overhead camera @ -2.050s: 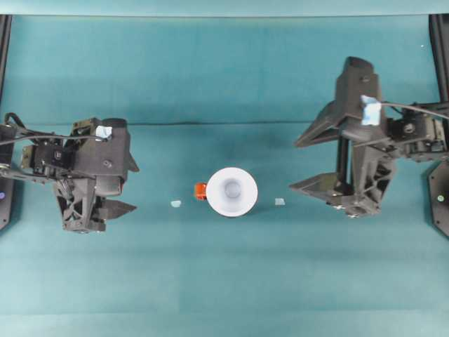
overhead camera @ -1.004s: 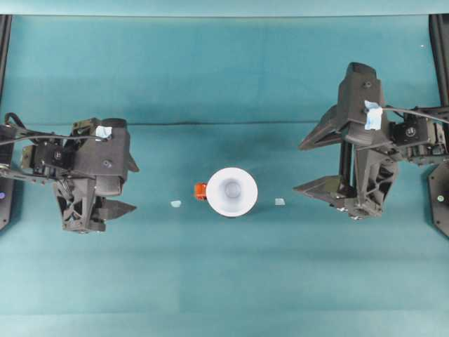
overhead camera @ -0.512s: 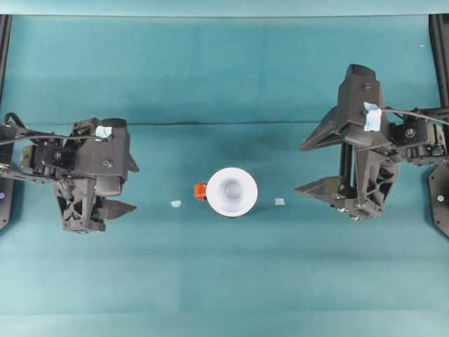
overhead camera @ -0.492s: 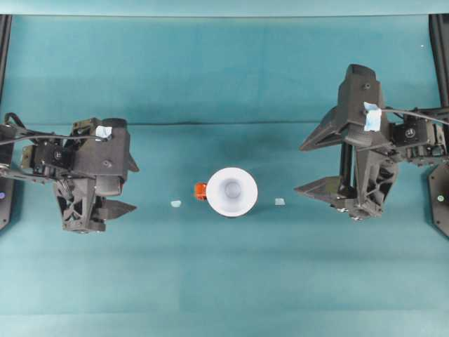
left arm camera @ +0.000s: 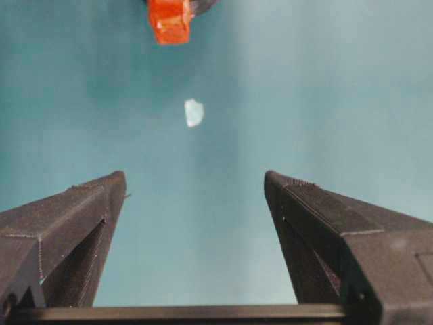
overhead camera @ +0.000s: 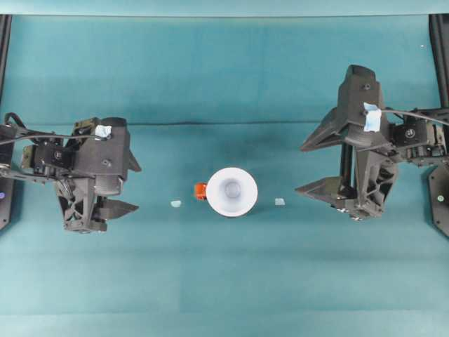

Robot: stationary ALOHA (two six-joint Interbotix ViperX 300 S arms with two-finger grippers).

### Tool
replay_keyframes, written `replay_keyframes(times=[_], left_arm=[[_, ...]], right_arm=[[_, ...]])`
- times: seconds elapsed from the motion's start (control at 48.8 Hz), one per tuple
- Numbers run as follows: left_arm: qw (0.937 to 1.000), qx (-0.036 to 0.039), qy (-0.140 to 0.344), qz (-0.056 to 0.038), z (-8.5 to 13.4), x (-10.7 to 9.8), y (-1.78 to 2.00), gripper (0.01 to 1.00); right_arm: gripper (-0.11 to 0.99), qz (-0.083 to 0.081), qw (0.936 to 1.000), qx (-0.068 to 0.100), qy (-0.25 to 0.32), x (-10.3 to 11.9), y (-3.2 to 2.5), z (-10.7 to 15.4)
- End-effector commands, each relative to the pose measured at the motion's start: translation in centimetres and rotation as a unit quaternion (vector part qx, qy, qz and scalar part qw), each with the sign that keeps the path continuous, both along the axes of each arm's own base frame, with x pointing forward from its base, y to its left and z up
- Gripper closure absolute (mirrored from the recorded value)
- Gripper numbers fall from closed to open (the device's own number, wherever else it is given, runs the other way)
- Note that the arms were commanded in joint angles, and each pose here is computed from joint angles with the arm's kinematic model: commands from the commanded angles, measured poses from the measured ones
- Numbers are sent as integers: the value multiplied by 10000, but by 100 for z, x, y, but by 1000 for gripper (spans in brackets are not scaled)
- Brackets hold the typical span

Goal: Put the paper cup into the moved red handle cup holder.

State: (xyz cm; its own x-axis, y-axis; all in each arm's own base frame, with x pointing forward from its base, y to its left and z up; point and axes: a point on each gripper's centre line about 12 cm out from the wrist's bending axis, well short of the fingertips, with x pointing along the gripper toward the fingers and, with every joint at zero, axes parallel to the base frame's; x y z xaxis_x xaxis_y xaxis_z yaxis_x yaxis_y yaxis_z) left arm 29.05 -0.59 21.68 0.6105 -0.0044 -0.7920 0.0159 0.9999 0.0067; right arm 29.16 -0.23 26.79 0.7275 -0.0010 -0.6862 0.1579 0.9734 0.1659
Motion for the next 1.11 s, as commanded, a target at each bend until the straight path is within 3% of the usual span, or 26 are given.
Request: replay_keyframes(times=[0.0, 0.41, 0.574, 0.799, 1.086], left_arm=[[9999, -5, -107, 8, 51, 22, 0, 103], [9999, 9, -108, -5, 51, 22, -3, 103], [9999, -10, -100, 7, 47, 23, -4, 103], [9999, -76, -84, 91, 40, 19, -4, 103], [9999, -67, -84, 84, 36, 17, -7, 103]], right_arm=[[-55, 21, 9999, -11, -123, 1, 5, 66], [-55, 21, 9999, -11, -115, -1, 5, 60], [-55, 19, 9999, -3, -108, -3, 6, 59], [-55, 14, 10000, 3, -85, -8, 6, 46], [-55, 12, 10000, 10, -85, -9, 7, 41]])
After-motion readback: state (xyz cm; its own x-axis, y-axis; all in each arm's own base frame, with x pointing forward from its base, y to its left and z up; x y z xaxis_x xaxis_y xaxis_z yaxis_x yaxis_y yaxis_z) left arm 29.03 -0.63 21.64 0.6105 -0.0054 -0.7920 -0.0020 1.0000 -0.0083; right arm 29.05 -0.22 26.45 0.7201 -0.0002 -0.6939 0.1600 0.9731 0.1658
